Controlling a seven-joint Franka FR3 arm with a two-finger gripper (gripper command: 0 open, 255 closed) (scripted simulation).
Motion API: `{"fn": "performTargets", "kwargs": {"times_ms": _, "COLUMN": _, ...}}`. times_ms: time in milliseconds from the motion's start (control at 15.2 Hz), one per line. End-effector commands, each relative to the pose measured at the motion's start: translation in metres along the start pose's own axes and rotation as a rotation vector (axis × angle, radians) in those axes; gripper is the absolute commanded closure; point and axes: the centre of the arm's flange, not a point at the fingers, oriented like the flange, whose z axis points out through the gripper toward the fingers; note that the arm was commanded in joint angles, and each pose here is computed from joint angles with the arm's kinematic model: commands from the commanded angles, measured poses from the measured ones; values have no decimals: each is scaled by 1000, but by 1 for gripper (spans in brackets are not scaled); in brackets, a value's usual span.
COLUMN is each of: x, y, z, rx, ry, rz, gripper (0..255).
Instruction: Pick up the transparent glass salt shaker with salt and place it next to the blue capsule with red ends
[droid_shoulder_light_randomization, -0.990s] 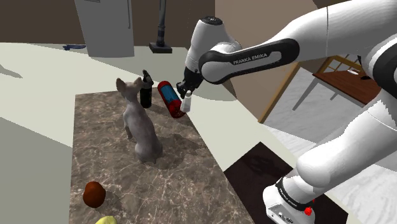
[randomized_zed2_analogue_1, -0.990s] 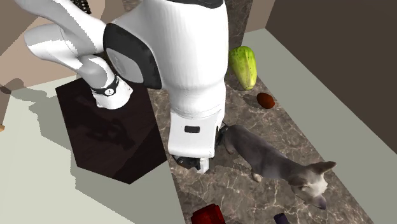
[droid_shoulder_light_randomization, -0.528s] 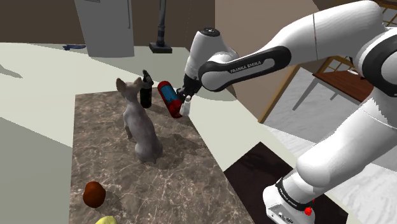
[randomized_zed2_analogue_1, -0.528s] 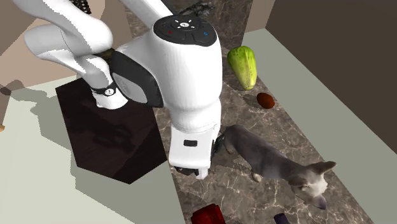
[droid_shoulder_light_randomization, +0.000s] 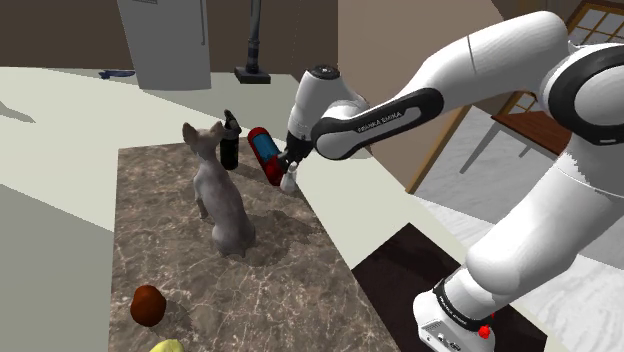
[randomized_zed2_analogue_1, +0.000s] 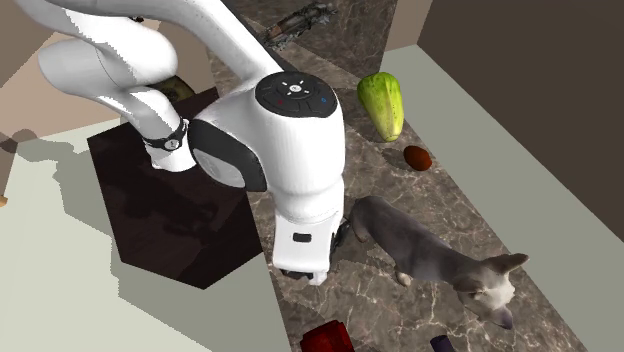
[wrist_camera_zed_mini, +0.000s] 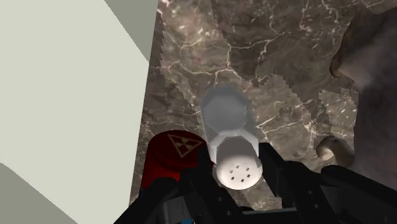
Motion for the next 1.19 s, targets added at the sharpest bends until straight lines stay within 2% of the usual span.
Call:
{"fn": "performTargets", "kwargs": {"times_ms": 0, "x": -2, "y": 0, "z": 10, "rx": 0, "ry": 1, "rz": 0, "gripper": 255}}
{"fn": "performTargets", "kwargs": {"times_ms": 990, "x": -19, "y": -7, "z": 88, "rx": 0, "ry": 1, "rz": 0, "gripper": 255}}
{"fn": "performTargets", "kwargs": {"times_ms": 1122, "x": -19, "y": -7, "z": 88, "rx": 0, "ry": 1, "rz": 0, "gripper": 255}}
